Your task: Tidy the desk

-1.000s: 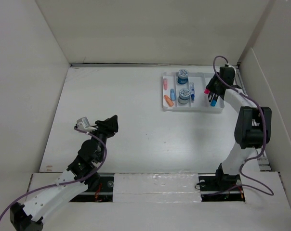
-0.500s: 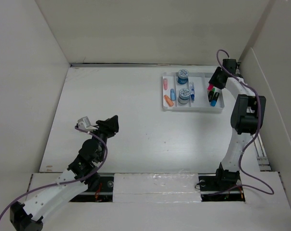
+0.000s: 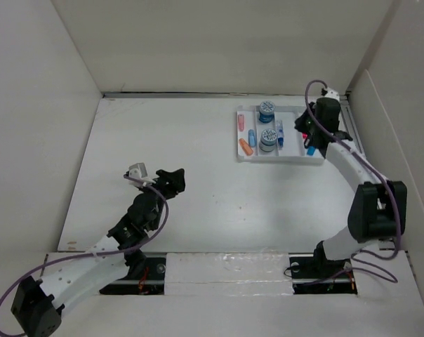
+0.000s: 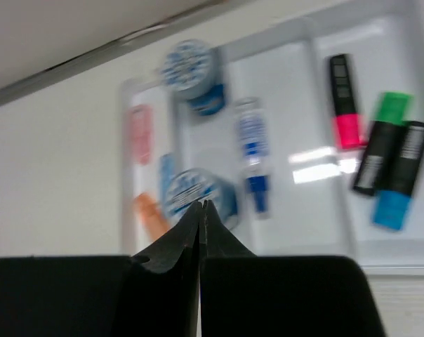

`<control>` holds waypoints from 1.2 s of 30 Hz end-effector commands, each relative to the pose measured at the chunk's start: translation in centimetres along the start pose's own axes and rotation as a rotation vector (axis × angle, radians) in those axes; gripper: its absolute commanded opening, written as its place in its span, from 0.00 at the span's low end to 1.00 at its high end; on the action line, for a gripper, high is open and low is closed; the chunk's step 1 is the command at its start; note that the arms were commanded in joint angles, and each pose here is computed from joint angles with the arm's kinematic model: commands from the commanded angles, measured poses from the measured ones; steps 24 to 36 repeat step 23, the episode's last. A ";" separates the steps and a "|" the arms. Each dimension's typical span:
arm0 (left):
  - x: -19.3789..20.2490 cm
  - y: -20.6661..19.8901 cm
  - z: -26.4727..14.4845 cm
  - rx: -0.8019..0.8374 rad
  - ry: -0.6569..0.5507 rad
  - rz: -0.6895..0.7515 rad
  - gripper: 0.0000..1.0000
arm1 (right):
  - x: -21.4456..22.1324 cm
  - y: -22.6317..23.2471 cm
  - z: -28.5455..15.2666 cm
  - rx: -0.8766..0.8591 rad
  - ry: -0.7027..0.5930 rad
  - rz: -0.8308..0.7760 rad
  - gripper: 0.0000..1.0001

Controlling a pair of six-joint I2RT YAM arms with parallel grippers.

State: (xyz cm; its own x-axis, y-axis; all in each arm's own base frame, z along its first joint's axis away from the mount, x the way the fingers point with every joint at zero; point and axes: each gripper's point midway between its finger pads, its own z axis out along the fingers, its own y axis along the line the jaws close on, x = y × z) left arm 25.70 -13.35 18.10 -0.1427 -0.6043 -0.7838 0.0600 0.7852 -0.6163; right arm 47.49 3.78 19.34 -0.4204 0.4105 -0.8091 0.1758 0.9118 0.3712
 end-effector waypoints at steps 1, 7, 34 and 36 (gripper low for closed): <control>-1.2 -3.1 0.9 0.060 0.008 0.006 0.69 | -0.6 11.0 -7.1 -0.352 -0.180 -0.033 0.00; 0.7 -3.3 2.2 0.020 0.092 0.059 0.68 | 2.8 18.2 -19.8 -0.660 -0.284 -0.162 0.00; -3.3 -5.9 -1.1 0.253 -0.045 -0.033 0.70 | 5.6 17.1 -29.6 -0.768 -0.347 -0.132 0.60; -3.3 -5.9 -1.1 0.253 -0.045 -0.033 0.70 | 5.6 17.1 -29.6 -0.768 -0.347 -0.132 0.60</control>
